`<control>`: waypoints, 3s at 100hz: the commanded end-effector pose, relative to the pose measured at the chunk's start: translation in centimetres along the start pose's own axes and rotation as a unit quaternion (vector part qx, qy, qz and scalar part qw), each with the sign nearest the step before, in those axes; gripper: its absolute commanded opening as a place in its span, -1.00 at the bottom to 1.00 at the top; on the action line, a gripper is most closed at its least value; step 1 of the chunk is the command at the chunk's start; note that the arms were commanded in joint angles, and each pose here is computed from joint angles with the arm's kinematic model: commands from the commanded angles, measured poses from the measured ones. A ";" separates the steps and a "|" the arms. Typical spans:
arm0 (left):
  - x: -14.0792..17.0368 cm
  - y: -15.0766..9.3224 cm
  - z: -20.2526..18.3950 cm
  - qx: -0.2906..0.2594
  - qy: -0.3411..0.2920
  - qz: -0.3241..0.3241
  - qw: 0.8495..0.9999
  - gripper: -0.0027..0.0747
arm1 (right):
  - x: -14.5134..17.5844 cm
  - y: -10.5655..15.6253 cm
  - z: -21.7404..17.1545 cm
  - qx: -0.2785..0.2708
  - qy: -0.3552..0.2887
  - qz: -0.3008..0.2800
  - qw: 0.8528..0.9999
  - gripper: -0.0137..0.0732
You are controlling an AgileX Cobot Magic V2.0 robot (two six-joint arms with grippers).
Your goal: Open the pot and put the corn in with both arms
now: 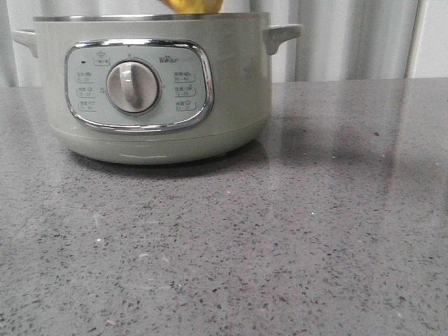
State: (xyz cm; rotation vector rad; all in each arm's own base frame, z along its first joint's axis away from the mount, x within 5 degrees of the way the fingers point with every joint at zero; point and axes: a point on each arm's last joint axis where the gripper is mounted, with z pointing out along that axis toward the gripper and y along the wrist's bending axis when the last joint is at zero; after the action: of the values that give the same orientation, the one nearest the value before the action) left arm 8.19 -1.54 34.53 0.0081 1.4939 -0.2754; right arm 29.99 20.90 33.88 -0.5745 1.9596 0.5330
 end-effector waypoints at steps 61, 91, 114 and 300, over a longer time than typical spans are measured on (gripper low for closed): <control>-0.2 -2.0 -3.2 0.089 0.023 0.064 0.994 -0.99 | -3.3 1.1 -13.0 0.001 -0.092 -0.056 0.994 -0.21; 1.5 -2.3 -6.8 0.104 0.013 0.180 0.978 -0.98 | 6.1 1.6 -24.6 0.039 -0.177 -0.125 0.975 -0.85; 4.1 -1.7 -6.0 0.099 0.042 0.168 0.980 -0.98 | 13.6 1.5 -30.5 0.081 -0.272 -0.188 0.940 -0.85; 15.3 3.3 -4.4 -0.059 0.129 0.143 0.980 -0.98 | 15.7 1.7 -32.9 0.089 -0.336 -0.192 0.918 -0.85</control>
State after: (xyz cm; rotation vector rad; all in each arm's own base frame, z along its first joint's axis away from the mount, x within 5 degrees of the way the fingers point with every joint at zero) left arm 5.35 -0.27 18.32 0.1901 1.7992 0.0661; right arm 0.55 0.77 32.30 -0.6002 1.2861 0.2615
